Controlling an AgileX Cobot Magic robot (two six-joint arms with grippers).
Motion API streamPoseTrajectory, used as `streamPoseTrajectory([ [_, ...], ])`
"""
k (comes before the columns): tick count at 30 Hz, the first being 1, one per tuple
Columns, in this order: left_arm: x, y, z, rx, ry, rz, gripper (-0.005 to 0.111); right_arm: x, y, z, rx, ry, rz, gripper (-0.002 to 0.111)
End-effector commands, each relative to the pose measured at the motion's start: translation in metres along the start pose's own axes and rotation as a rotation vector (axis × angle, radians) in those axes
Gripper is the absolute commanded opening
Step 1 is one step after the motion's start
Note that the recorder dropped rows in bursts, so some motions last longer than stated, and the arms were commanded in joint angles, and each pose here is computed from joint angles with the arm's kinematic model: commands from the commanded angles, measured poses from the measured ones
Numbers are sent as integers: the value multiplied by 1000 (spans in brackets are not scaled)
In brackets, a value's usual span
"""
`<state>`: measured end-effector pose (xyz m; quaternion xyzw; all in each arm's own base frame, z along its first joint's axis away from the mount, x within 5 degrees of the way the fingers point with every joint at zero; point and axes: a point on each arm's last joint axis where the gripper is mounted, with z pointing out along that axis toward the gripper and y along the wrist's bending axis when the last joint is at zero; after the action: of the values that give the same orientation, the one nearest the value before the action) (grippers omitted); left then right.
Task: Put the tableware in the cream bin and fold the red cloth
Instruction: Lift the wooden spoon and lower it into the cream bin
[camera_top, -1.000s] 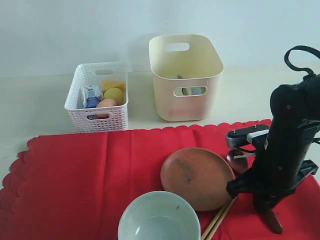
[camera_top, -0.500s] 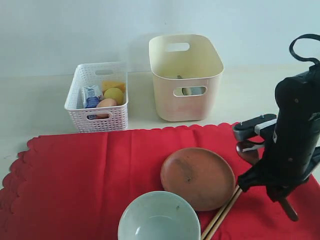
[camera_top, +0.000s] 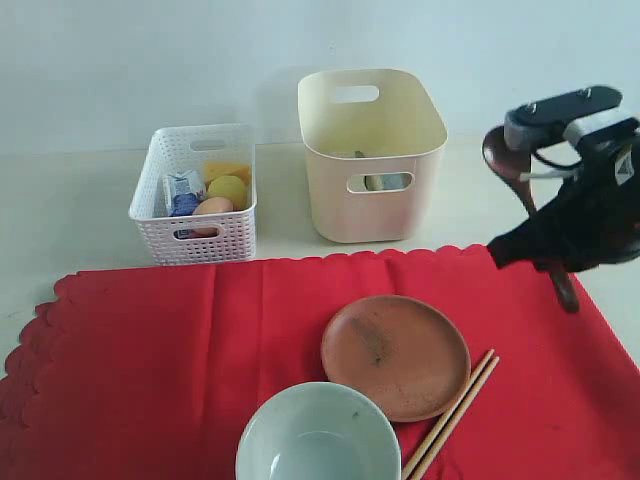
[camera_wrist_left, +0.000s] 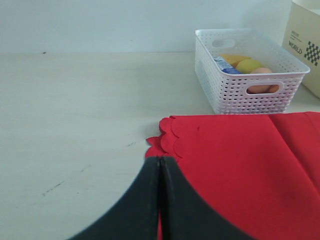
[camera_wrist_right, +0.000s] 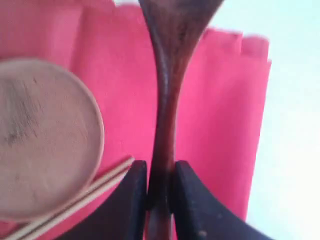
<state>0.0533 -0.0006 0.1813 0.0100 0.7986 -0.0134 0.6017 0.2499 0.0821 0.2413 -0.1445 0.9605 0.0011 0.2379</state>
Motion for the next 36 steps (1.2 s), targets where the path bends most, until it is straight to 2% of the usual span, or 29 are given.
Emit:
streamPoseTrajectory([
  [1, 0, 0, 0, 0, -12, -6, 0, -24, 3, -24, -51, -224, 13, 0],
  [9, 0, 0, 0, 0, -12, -6, 0, -89, 8, -35, -105, -510, 29, 0],
  [20, 0, 0, 0, 0, -12, -6, 0, -164, 16, 29, -99, -548, 8, 0],
  [28, 0, 0, 0, 0, -12, -6, 0, -185, 23, 96, -71, -491, -106, 0],
  [36, 0, 0, 0, 0, -12, -6, 0, -191, 26, 138, -71, -457, -113, 0],
])
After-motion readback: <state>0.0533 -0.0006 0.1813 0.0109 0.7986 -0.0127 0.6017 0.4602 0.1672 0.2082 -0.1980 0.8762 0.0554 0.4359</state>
